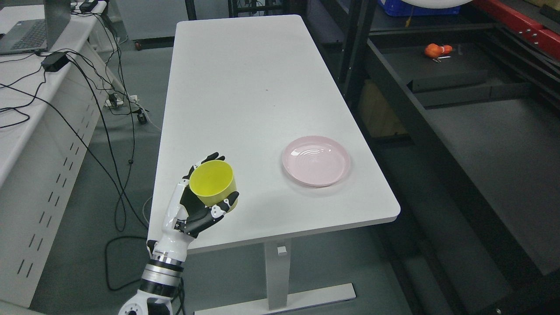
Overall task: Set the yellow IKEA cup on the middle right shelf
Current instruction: 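Hold the cup in the left hand while turning toward the shelves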
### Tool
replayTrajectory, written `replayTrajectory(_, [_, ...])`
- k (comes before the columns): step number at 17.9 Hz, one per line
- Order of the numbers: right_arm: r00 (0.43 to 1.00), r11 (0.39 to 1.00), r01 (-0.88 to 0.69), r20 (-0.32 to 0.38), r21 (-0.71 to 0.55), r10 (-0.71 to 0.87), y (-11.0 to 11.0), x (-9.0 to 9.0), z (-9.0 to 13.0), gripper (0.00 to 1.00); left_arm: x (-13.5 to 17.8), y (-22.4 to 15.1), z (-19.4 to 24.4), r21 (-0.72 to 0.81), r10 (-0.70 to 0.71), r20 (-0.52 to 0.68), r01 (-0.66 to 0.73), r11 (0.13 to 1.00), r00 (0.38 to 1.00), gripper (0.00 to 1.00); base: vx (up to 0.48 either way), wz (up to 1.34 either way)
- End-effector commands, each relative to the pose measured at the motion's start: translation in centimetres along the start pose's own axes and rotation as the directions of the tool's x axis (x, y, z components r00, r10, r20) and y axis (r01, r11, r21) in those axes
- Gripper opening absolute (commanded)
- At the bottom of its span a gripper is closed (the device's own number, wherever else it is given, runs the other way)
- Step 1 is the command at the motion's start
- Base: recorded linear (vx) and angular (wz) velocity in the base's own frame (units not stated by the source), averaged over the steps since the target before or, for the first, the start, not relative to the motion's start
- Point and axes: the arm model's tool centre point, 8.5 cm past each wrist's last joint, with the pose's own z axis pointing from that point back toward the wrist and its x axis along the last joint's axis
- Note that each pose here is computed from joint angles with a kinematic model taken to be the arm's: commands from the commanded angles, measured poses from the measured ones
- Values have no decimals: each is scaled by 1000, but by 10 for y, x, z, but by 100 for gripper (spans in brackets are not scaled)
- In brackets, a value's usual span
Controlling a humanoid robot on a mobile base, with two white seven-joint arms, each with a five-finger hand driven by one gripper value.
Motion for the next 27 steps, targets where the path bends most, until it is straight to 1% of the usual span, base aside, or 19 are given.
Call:
replayTrajectory(1, [1000,1000,3,-15,-13,-3,-10,-9,-1,99,-3,-14,1,-51,2,-13,-2,999,1000,1,-176,-303])
replayTrajectory(5, [1000,1000,3,-15,-13,-3,-10,-9,-1,99,-3,-17,1,-58,5,-14,-6,998,1000,1,-189,-400])
replayTrajectory(13, [1000,1000,3,-15,-13,-3,-10,-9,-1,99,-10,-37,0,-102,27,-31,-30,994,999,1,-247,-597])
replayTrajectory(21, [1000,1000,3,-14,-13,-4,-10,-9,-1,99,-10,-34,1,-96,27,-32,-30,995,999,1,-258,-813])
replayTrajectory(27, [1000,1000,3,-15,-13,-3,-10,-9,-1,99,-10,-35,0,-98,39,-29,-42,994,999,1,-176,-903])
